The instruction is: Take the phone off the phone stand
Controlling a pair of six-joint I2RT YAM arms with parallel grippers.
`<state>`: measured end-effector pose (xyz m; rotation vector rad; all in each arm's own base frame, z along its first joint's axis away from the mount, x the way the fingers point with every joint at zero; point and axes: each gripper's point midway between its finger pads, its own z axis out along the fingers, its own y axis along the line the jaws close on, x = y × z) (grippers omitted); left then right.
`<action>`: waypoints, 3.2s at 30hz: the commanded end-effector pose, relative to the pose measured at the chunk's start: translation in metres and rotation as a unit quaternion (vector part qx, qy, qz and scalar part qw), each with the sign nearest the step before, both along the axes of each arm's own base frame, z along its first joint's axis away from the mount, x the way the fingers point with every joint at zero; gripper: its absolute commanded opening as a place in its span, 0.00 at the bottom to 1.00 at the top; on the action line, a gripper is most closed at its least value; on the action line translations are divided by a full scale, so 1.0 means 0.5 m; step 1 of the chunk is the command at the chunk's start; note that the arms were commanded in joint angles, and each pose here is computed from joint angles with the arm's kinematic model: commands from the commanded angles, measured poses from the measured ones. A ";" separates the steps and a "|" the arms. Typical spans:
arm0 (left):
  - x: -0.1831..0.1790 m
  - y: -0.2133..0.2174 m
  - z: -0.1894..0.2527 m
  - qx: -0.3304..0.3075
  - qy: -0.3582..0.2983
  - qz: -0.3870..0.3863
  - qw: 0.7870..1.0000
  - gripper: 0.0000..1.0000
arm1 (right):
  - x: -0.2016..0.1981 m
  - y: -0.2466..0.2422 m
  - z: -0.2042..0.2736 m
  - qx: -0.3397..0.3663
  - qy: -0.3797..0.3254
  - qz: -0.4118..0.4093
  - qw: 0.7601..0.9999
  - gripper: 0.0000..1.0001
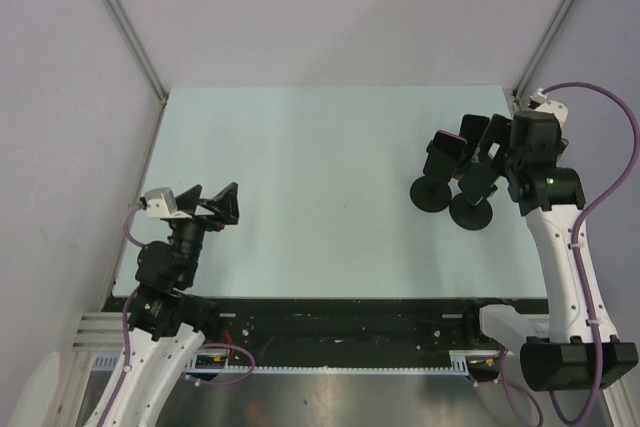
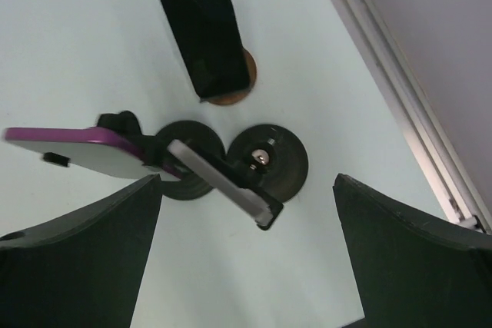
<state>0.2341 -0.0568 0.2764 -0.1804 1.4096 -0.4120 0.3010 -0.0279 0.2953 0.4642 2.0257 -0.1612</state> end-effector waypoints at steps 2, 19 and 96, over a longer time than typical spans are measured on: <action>-0.005 0.005 0.013 0.021 -0.011 0.009 1.000 1.00 | -0.010 -0.003 -0.021 0.048 0.048 0.037 0.997 1.00; -0.003 -0.004 0.005 0.019 -0.004 0.001 1.000 1.00 | 0.015 0.012 -0.082 0.044 0.109 0.115 0.986 0.61; -0.037 -0.286 -0.066 0.125 0.101 -0.371 0.915 1.00 | -0.159 0.790 0.017 -0.040 -0.003 0.760 0.649 0.48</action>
